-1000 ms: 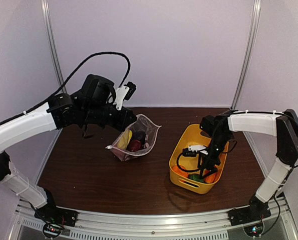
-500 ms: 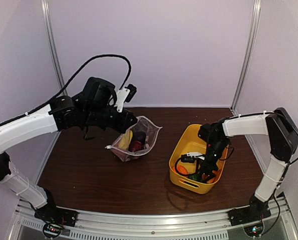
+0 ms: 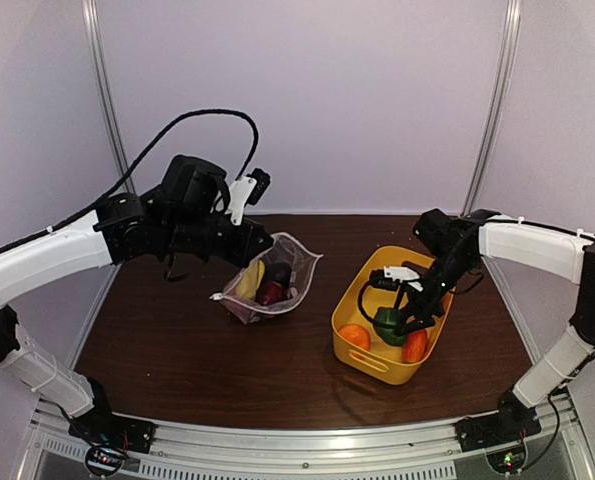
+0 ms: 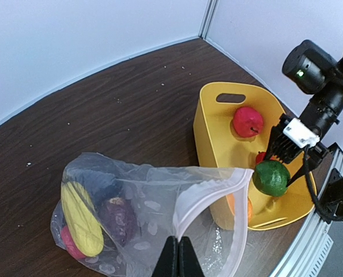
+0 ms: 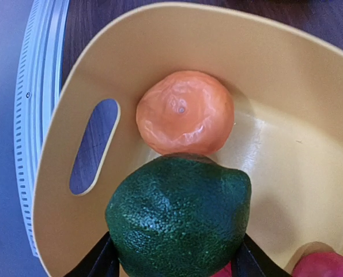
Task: Place the food in the zip-top bag and seal the zipper
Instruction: Pick up the fake fruit from the bin, then place the fake fruit in the zipper food storage bag.
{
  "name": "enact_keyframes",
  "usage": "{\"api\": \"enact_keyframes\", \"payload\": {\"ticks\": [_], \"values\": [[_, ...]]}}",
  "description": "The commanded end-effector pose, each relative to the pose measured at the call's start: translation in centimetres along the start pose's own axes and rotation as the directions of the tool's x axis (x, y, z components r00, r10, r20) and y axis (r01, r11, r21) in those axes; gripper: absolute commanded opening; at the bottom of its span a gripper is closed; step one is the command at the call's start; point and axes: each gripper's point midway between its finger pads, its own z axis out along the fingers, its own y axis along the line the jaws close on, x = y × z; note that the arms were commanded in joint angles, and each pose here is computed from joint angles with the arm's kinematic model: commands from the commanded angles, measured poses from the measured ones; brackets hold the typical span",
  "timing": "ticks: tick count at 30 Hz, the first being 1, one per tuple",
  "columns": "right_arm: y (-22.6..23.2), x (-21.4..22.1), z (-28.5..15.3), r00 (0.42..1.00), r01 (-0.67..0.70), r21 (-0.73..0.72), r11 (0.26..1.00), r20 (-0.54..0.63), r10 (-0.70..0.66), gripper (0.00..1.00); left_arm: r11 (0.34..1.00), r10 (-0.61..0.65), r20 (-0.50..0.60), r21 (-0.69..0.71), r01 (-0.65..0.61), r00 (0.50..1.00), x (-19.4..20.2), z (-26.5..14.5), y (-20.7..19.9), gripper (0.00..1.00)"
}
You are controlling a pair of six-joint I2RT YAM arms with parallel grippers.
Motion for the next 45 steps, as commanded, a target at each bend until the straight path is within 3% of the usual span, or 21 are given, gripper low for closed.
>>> {"api": "enact_keyframes", "payload": {"ticks": [1,6,11,15,26,38,45], "values": [[0.5,-2.0,-4.2,0.998,0.036,0.099,0.994,0.048,-0.041,0.53,0.999,-0.02,0.059,0.047,0.017,0.998,-1.4,-0.5,-0.8,0.0],[2.7,-6.3,-8.6,0.977,0.094,0.163,0.982,0.174,-0.122,0.51,0.998,-0.034,0.054,0.062,0.031,0.998,-1.4,0.3,-1.1,0.0],[6.1,-12.1,-12.8,0.904,0.17,0.137,0.976,0.371,-0.21,0.51,0.992,-0.089,0.051,0.095,0.084,0.995,-2.0,0.9,-1.8,0.0],[8.5,-15.7,-14.2,0.851,0.266,0.141,0.954,0.43,-0.301,0.51,0.988,-0.117,0.051,0.106,0.111,0.992,-2.6,1.4,-2.2,0.0],[11.2,-21.0,-10.3,0.809,0.42,0.108,0.901,0.404,-0.426,0.49,0.968,-0.197,0.045,0.169,0.187,0.979,-3.8,1.4,-3.5,0.0],[5.4,-23.6,-7.9,0.851,0.287,0.315,0.905,0.349,-0.392,0.49,0.954,-0.234,0.085,0.212,0.212,0.969,-4.9,-0.4,-3.9,0.0],[3.8,-22.7,-5.6,0.869,0.313,0.409,0.857,0.242,-0.432,0.49,0.951,-0.25,0.098,0.211,0.225,0.963,-4.6,-0.9,-3.6,0.0]]}}
